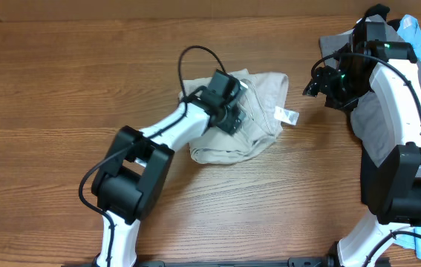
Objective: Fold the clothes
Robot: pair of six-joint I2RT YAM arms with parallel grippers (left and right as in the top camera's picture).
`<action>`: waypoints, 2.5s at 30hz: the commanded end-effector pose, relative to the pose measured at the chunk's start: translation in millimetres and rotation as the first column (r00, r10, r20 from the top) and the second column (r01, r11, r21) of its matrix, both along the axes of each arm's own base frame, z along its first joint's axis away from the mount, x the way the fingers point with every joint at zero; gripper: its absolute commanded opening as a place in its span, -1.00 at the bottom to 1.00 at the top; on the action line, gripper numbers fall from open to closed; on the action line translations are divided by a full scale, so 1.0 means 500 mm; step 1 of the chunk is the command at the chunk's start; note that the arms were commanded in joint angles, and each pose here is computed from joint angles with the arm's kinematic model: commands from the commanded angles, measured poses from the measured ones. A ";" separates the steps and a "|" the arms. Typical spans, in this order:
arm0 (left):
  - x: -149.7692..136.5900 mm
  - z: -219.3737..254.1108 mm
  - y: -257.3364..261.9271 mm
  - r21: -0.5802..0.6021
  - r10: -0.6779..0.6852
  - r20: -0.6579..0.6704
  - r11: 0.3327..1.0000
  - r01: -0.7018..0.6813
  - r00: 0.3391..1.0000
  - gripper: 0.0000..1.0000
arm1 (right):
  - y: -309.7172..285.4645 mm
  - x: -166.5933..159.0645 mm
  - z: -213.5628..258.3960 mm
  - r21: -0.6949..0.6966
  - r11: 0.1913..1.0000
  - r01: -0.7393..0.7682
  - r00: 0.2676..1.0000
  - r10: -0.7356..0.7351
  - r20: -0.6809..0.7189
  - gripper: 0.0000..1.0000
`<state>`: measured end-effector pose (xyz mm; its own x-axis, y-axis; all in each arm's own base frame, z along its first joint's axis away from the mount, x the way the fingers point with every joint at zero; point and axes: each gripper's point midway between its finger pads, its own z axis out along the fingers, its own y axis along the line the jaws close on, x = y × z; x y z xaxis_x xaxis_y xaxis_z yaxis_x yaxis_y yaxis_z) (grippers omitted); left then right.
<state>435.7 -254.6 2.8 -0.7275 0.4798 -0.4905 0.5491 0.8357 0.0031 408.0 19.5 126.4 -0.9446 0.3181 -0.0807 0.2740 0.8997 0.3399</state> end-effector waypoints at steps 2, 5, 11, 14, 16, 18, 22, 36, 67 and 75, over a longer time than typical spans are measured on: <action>-0.008 -0.203 0.342 0.223 0.522 -0.170 0.847 -0.483 0.836 0.74 | -0.004 0.004 0.016 -0.010 1.000 -0.002 1.000 0.002 0.023 0.43; 0.016 -0.202 0.480 0.159 0.708 -0.200 0.706 -0.690 0.677 0.81 | -0.004 0.005 0.016 -0.010 1.000 -0.002 1.000 0.002 0.024 0.43; 0.021 -0.198 0.664 0.114 0.846 -0.194 0.522 -0.845 0.497 0.89 | -0.003 0.005 0.016 -0.009 1.000 -0.002 1.000 0.002 0.024 0.43; 0.021 -0.194 0.738 0.071 0.880 -0.192 0.453 -0.889 0.434 0.89 | -0.003 0.004 0.016 -0.009 1.000 -0.002 1.000 0.002 0.023 0.43; 0.025 -0.189 0.776 0.023 0.893 -0.203 0.414 -0.910 0.401 0.91 | -0.003 0.005 0.016 -0.009 1.000 -0.002 1.000 0.002 0.024 0.44; 0.022 -0.186 0.807 -0.023 0.912 -0.236 0.340 -0.940 0.336 0.92 | -0.003 0.005 0.016 -0.009 1.000 -0.002 1.000 0.002 0.024 0.44; 0.012 -0.183 0.858 -0.061 0.940 -0.262 0.211 -0.976 0.219 0.93 | -0.003 0.005 0.016 -0.009 1.000 -0.002 1.000 0.002 0.024 0.44; 0.067 -0.050 0.912 -0.058 0.932 -0.204 0.295 -0.954 0.300 0.99 | -0.006 0.032 0.027 -0.021 0.999 -0.026 0.996 0.027 0.090 1.00; -0.095 0.680 0.387 -0.382 0.544 -0.091 0.755 -0.534 0.834 1.00 | 0.132 -0.204 0.558 -0.096 0.969 -0.228 0.824 0.244 0.512 1.00; -0.091 0.670 0.383 -0.373 0.539 -0.104 0.757 -0.536 0.836 1.00 | 0.131 -0.215 0.568 -0.097 0.969 -0.226 0.814 0.243 0.527 1.00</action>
<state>389.3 -61.6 336.0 -0.8048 -0.2328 -0.5461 -0.0140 0.9271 -0.3746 302.0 85.4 403.1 -0.8146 0.0845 -0.5739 -0.1505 0.9247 0.3497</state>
